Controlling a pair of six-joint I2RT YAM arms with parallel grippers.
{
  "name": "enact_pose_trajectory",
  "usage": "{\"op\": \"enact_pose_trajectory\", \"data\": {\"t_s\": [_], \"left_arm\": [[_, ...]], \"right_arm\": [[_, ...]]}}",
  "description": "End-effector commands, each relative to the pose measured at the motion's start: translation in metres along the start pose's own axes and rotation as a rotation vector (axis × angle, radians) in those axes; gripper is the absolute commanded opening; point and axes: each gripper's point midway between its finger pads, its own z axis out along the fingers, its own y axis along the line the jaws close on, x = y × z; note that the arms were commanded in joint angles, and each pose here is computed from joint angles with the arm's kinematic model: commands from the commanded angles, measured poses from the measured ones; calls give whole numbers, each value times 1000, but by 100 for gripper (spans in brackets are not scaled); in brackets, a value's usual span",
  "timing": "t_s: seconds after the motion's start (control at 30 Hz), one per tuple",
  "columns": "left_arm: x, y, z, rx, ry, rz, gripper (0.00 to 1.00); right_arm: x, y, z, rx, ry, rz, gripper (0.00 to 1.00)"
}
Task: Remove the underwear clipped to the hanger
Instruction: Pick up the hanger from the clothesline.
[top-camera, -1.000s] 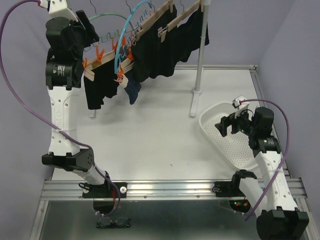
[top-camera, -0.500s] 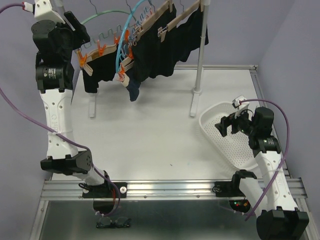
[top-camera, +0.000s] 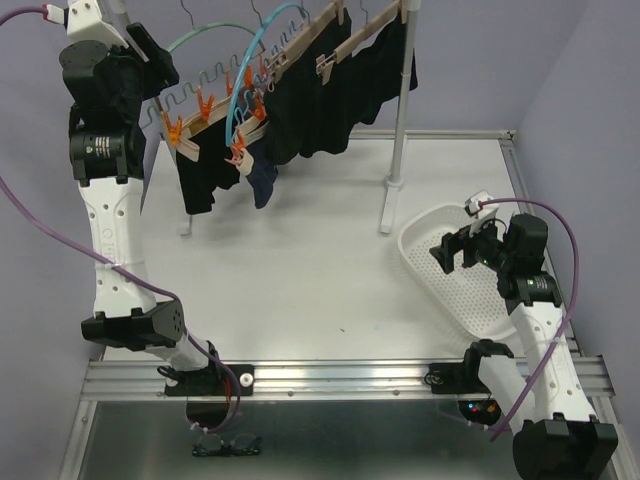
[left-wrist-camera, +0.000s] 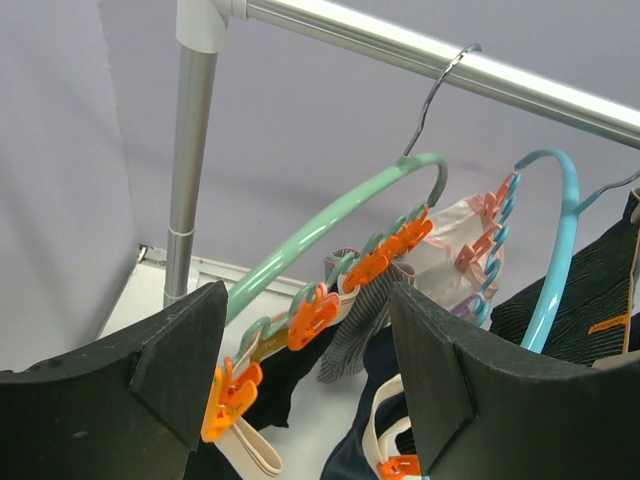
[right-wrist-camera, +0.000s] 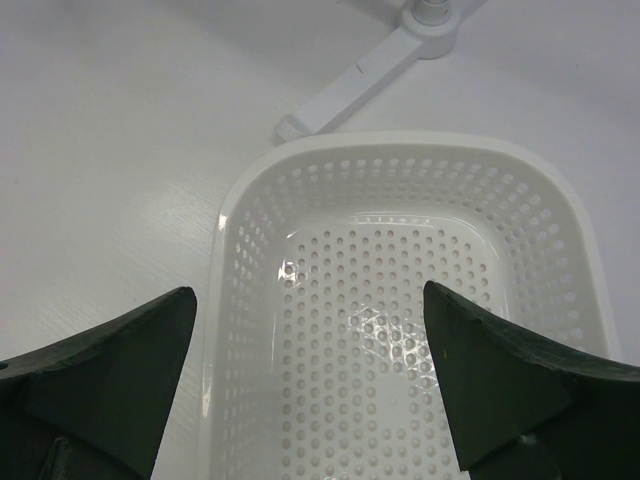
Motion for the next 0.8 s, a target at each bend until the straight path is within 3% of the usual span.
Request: {"op": "enact_pose_trajectory", "data": {"t_s": [0.0,0.27,0.6,0.77], "left_arm": [[-27,-6,-9,35,-81,13,77],[-14,-7,-4,56,-42,-3,78],[34,-20,19,159,113,-56,74],[37,-14,24,133,115,-51,73]], "right_arm": [[-6,1,-1,-5,-23,-27,100],[-6,1,-1,-6,-25,-28,100],[-6,1,-1,-5,-22,-26,100],[-6,1,-1,-5,-22,-28,100]]}}
